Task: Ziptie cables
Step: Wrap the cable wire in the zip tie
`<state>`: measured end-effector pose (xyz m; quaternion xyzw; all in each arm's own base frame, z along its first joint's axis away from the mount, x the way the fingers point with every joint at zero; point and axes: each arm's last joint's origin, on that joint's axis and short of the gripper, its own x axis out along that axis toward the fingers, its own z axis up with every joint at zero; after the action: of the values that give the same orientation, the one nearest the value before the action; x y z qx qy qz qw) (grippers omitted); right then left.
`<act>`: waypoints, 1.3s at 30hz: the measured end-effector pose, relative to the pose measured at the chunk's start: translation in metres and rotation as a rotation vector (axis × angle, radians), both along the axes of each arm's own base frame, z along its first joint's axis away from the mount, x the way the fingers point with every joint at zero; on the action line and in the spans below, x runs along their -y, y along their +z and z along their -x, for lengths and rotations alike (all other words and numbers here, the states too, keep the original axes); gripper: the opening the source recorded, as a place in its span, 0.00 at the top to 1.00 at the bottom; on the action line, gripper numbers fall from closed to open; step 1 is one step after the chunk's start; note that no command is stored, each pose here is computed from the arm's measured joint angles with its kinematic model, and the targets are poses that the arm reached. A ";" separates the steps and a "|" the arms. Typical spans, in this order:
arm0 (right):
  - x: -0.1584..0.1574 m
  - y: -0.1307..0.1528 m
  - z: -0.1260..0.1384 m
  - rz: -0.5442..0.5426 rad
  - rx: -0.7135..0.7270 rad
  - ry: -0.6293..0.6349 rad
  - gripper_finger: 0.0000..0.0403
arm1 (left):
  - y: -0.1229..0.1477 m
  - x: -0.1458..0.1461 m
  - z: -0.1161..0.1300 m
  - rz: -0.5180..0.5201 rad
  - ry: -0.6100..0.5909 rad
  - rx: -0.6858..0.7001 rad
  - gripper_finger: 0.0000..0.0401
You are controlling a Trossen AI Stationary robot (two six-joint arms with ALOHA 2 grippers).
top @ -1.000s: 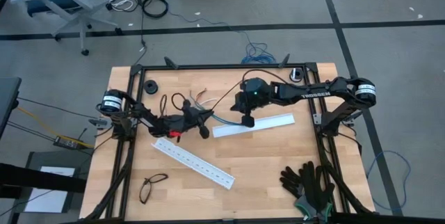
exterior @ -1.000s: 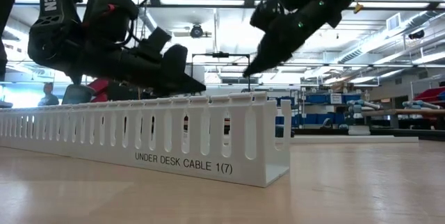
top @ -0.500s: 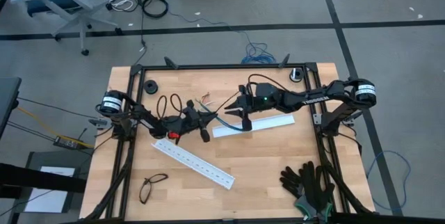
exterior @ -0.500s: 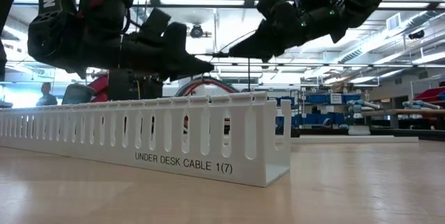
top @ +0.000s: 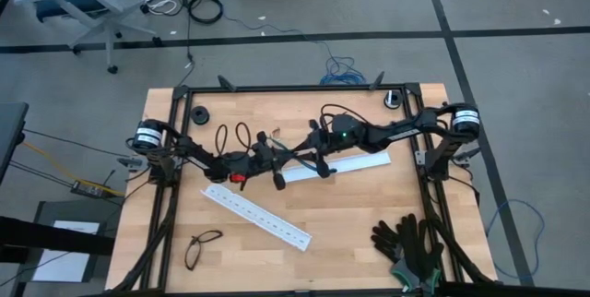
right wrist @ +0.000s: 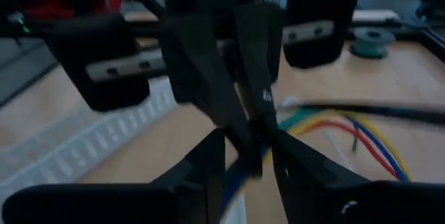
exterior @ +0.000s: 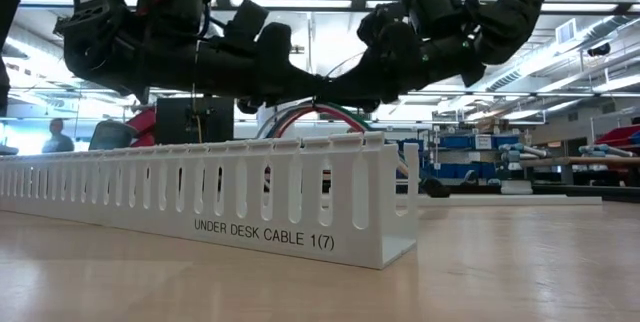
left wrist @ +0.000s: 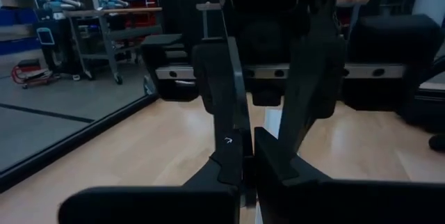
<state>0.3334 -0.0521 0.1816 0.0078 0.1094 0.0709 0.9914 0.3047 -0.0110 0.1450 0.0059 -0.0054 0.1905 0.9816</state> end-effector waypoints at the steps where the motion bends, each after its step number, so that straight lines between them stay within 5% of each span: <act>1: 0.000 0.000 -0.001 -0.007 0.016 0.006 0.75 | 0.000 0.000 0.000 0.000 -0.001 0.001 1.00; 24: 0.022 0.010 0.004 -0.145 0.079 0.101 0.79 | -0.011 0.000 0.001 0.007 0.001 -0.100 1.00; 39: 0.022 -0.001 0.005 -0.104 -0.011 0.072 0.82 | -0.008 0.000 0.001 0.016 0.002 -0.067 1.00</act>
<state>0.3281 -0.0741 0.1807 0.0556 0.1111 0.1120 0.9859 0.3040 -0.0108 0.1372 0.0042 0.0291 0.1911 0.9811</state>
